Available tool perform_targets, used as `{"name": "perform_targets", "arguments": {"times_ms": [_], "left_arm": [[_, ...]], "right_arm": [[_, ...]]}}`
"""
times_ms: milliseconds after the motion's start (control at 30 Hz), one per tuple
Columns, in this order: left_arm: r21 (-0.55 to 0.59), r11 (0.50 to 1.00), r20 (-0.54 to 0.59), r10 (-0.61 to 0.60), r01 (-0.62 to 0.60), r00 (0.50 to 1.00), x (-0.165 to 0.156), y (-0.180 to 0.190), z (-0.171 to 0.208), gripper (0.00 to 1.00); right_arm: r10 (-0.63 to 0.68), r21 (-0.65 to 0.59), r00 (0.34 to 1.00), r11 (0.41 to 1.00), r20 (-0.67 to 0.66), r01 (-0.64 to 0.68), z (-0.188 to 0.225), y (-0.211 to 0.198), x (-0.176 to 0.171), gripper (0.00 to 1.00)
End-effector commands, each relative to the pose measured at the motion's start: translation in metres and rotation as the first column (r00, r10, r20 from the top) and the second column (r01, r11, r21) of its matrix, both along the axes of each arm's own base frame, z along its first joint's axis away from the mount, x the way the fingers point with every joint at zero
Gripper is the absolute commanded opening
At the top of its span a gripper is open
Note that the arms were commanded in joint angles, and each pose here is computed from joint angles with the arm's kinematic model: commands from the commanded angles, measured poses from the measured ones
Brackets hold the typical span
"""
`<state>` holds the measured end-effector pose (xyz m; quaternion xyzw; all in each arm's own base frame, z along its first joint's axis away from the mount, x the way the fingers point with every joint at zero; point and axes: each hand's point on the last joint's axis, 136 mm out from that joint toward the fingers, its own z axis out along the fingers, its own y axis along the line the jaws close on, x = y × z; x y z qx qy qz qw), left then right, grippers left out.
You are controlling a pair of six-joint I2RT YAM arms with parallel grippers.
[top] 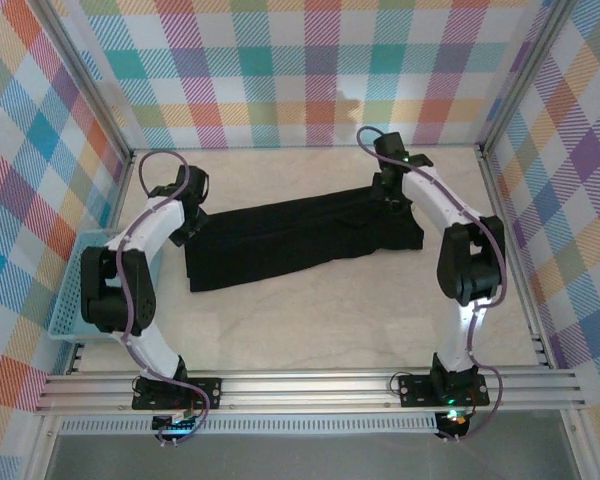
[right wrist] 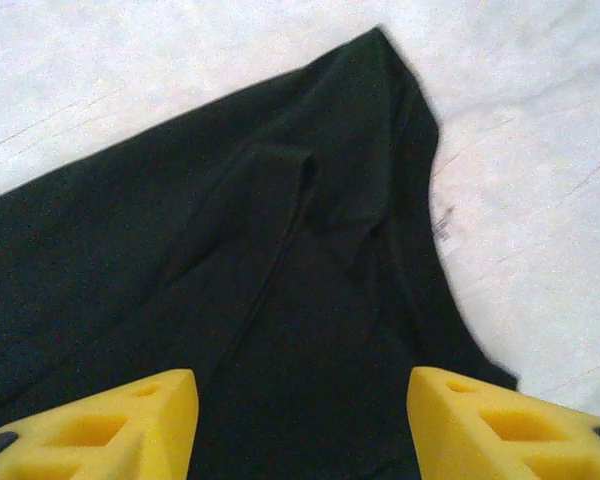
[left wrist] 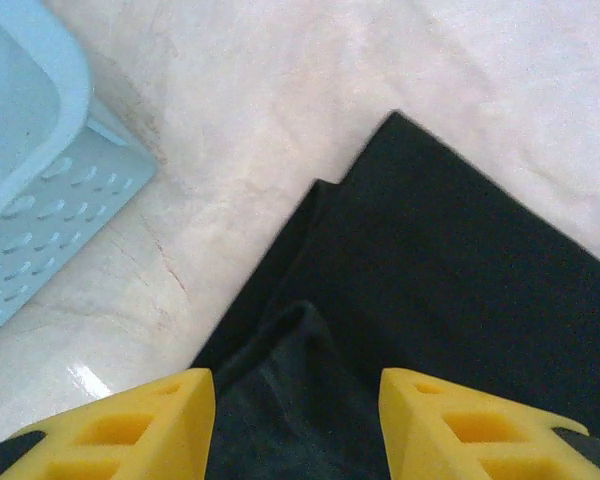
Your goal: Fold the inside-out t-shirt
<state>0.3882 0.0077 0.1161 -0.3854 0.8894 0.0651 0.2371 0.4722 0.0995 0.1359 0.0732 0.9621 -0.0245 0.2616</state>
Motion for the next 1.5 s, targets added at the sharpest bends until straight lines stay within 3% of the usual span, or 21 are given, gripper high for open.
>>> {"name": "perform_targets", "arguments": {"times_ms": [0, 133, 300, 467, 633, 733, 867, 1033, 1267, 1467], "left_arm": [[-0.023, 0.991, 0.027, -0.130, 0.130, 0.991, -0.004, -0.040, 0.004, 0.47], [-0.138, 0.972, 0.008, -0.192, 0.192, 0.981, 0.005, -0.071, -0.033, 0.45], [-0.150, 0.973, -0.037, -0.183, 0.175, 0.982, 0.018, -0.061, -0.067, 0.45], [-0.204, 0.976, -0.119, -0.108, 0.082, 0.987, 0.007, -0.037, -0.103, 0.48], [-0.236, 0.970, -0.164, -0.101, 0.060, 0.981, -0.005, -0.037, -0.123, 0.52], [-0.248, 0.967, -0.148, -0.105, 0.065, 0.983, -0.004, -0.039, -0.115, 0.55], [-0.217, 0.972, -0.095, -0.113, 0.090, 0.989, 0.002, -0.035, -0.078, 0.60], [-0.243, 0.950, 0.009, -0.201, 0.197, 0.979, 0.014, -0.058, -0.037, 0.67], [-0.296, 0.939, 0.013, -0.182, 0.177, 0.983, 0.026, -0.054, -0.063, 0.69], [-0.304, 0.949, -0.082, -0.116, 0.086, 0.990, 0.022, -0.029, -0.099, 0.69]], "right_arm": [[0.099, 0.204, 0.995, 0.974, -0.007, -0.095, -0.002, 0.041, -0.009, 0.58], [0.155, 0.323, 0.987, 0.937, -0.051, -0.130, -0.027, 0.068, -0.016, 0.59], [0.173, 0.348, 0.981, 0.929, -0.094, -0.130, -0.055, 0.076, -0.006, 0.59], [0.035, 0.317, 0.980, 0.948, -0.195, 0.029, -0.098, 0.032, 0.004, 0.58], [-0.014, 0.303, 0.976, 0.949, -0.216, 0.081, -0.115, 0.005, 0.008, 0.59], [-0.035, 0.306, 0.981, 0.947, -0.190, 0.093, -0.101, -0.007, 0.011, 0.61], [-0.060, 0.286, 0.990, 0.953, -0.131, 0.095, -0.062, -0.026, 0.008, 0.65], [-0.033, 0.367, 0.996, 0.928, -0.082, 0.061, -0.029, -0.014, -0.023, 0.70], [0.026, 0.456, 0.984, 0.888, -0.176, 0.058, -0.065, 0.013, -0.068, 0.72], [-0.157, 0.316, 0.937, 0.913, -0.313, 0.258, -0.116, -0.040, -0.077, 0.72]]}}
